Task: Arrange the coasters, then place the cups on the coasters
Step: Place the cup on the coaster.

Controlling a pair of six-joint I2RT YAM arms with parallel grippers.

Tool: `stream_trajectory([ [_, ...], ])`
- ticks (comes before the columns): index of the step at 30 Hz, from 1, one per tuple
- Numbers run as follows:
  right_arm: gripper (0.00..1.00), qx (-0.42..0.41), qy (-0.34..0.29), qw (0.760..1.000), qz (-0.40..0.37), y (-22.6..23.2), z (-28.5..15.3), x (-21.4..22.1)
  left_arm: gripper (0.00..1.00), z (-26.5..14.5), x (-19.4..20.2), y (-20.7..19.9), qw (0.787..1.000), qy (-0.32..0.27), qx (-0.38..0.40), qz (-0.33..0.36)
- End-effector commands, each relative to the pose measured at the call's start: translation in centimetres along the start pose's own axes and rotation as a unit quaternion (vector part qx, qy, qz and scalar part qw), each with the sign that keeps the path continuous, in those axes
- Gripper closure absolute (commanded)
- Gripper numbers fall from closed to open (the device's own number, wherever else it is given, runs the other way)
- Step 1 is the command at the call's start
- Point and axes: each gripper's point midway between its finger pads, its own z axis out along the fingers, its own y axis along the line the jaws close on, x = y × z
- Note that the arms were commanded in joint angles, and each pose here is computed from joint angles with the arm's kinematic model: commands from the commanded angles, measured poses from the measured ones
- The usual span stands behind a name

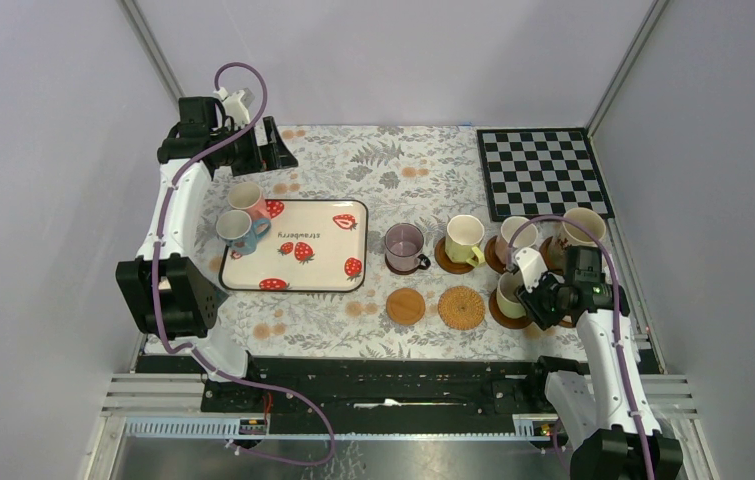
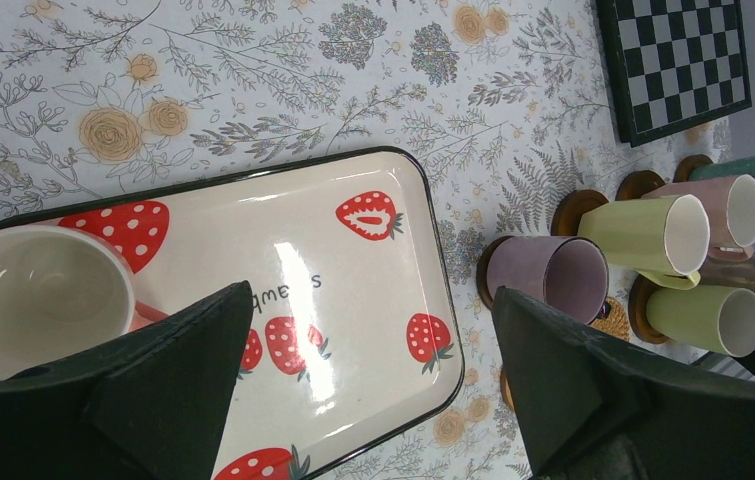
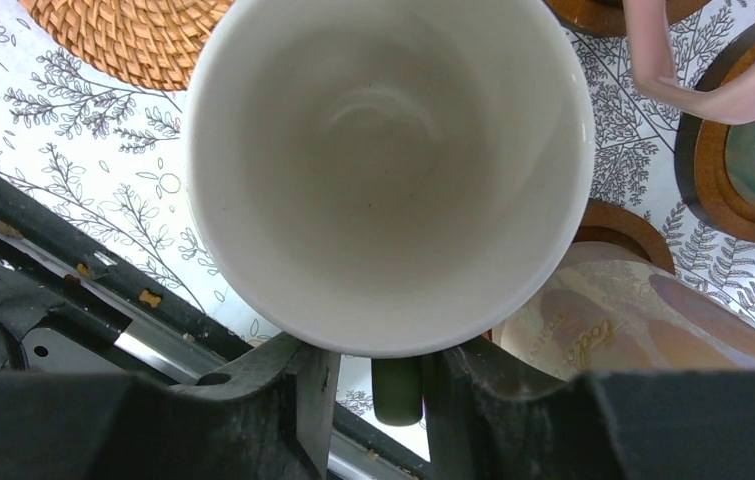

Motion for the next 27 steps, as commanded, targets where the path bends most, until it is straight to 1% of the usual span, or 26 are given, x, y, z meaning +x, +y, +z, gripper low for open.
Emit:
stream_trajectory([
  [1,0.59,-0.012,0.006,1.0,-0.009,0.6,-0.3,0.4,0.01,-0.7,-2.1,-0.8,0.999,-0.03,0.001,0.019],
  [4,0.52,-0.02,0.012,1.0,-0.015,0.9,-0.4,0.7,0.01,-0.5,-2.1,-0.8,0.999,-0.028,0.002,0.02],
  [7,0.49,-0.027,0.019,0.999,-0.019,1.2,-0.6,1.0,0.01,-0.4,-2.1,-0.8,0.999,-0.028,0.002,0.02],
  [17,0.5,-0.029,0.037,0.999,-0.017,1.2,-1.5,1.2,0.01,-0.3,-1.8,-0.5,1.0,-0.024,0.001,0.02],
  [19,0.49,-0.023,0.041,0.999,-0.016,1.0,-1.9,1.2,0.01,-0.2,-1.8,-0.6,1.0,-0.023,0.002,0.02],
  [20,0.46,-0.021,0.042,0.999,-0.017,0.8,-2.2,1.0,0.01,-0.2,-1.8,-0.6,1.0,-0.023,0.002,0.02],
  [21,0.41,-0.02,0.043,0.999,-0.018,0.8,-2.5,0.8,0.01,-0.1,-1.7,-0.6,1.0,-0.022,0.003,0.019],
  [23,0.22,-0.019,0.039,0.999,-0.02,0.7,-3.2,0.3,0.01,-0.1,-1.7,-0.5,1.0,-0.023,0.003,0.019],
  [24,0.14,-0.018,0.037,0.999,-0.021,0.6,-3.4,0.0,0.01,-0.1,-1.7,-0.5,1.0,-0.024,0.003,0.018],
  [25,0.1,-0.017,0.037,0.999,-0.021,0.4,-3.7,-0.1,0.01,0.0,-1.7,-0.5,1.0,-0.025,0.004,0.019],
  [27,0.07,-0.018,0.036,0.999,-0.021,0.1,-4.1,-0.7,0.01,0.1,-1.7,-0.6,0.999,-0.025,0.006,0.019],
])
